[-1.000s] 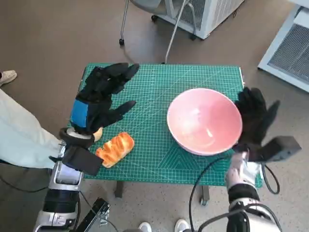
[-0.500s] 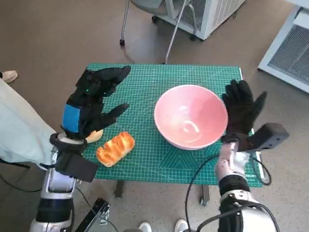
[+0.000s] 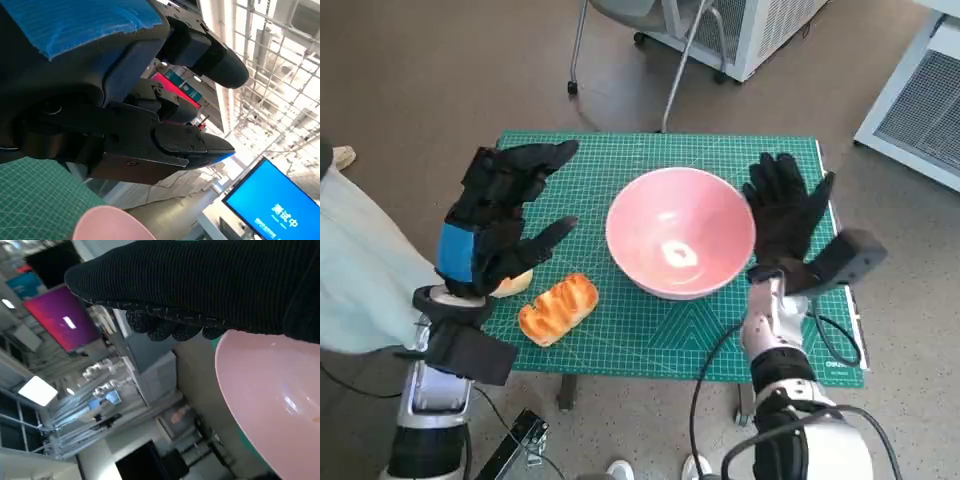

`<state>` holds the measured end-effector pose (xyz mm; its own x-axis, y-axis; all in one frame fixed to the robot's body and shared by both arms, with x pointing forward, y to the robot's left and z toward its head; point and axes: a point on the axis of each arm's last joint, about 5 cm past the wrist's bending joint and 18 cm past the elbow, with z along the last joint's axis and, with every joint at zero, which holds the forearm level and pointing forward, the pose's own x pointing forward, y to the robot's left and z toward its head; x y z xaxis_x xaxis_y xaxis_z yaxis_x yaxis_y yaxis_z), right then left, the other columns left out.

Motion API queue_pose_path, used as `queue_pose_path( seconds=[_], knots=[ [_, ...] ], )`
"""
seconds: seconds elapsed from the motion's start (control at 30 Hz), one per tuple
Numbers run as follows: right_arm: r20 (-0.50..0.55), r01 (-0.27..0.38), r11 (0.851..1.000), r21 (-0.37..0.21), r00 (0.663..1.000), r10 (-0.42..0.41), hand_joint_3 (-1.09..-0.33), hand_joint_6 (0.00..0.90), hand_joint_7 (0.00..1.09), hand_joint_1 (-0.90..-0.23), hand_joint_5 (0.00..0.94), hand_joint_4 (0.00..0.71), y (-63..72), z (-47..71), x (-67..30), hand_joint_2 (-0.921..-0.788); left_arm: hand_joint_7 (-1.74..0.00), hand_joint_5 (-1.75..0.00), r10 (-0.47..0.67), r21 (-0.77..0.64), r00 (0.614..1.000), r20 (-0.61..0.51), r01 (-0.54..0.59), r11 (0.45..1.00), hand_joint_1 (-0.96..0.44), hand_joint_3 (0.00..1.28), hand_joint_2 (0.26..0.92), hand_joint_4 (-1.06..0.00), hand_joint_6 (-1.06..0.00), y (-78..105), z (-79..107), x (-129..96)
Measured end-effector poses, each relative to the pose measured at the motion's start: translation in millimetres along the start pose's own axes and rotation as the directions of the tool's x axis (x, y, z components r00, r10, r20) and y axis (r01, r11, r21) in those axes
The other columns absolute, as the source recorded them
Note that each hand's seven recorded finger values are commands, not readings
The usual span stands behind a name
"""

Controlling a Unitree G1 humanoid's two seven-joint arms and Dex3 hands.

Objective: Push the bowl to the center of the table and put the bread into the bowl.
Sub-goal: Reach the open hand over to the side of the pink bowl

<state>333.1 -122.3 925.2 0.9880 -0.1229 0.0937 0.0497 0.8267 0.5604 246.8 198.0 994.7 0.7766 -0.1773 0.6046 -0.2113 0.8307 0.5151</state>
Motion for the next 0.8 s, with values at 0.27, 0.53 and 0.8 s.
queue_pose_path(
  seconds=[0.27, 0.53, 0.8],
  knots=[
    [-0.037, -0.020, 1.000, -0.023, 0.999, 0.019, -0.713, 0.307, 0.72, -0.394, 0.004, 0.372, 6.5, 0.2, 2.5, -0.874, -0.92, -0.61, -0.009, 0.005, 1.000, -0.018, 0.009, 1.000, -0.14, 0.20, 0.916, -0.27, -0.21, 1.5, 0.9, -4.5],
    [0.015, -0.056, 0.992, -0.116, 0.998, 0.059, -0.695, 0.314, 0.71, -0.428, 0.022, 0.440, 4.3, 9.0, 6.0, -0.884, -0.76, -0.42, -0.079, 0.039, 0.994, -0.075, 0.082, 0.996, -0.14, 0.15, 0.919, -0.30, -0.23, 9.7, 1.5, -15.2],
    [0.222, -0.130, 0.929, -0.347, 0.951, 0.217, -0.686, 0.287, 0.69, -0.439, 0.034, 0.485, 6.3, 36.8, 13.3, -0.892, -0.35, -0.05, -0.216, 0.103, 0.950, -0.224, 0.244, 0.964, -0.01, 0.01, 0.831, -0.33, -0.39, 35.6, 5.1, -32.5]
  ],
)
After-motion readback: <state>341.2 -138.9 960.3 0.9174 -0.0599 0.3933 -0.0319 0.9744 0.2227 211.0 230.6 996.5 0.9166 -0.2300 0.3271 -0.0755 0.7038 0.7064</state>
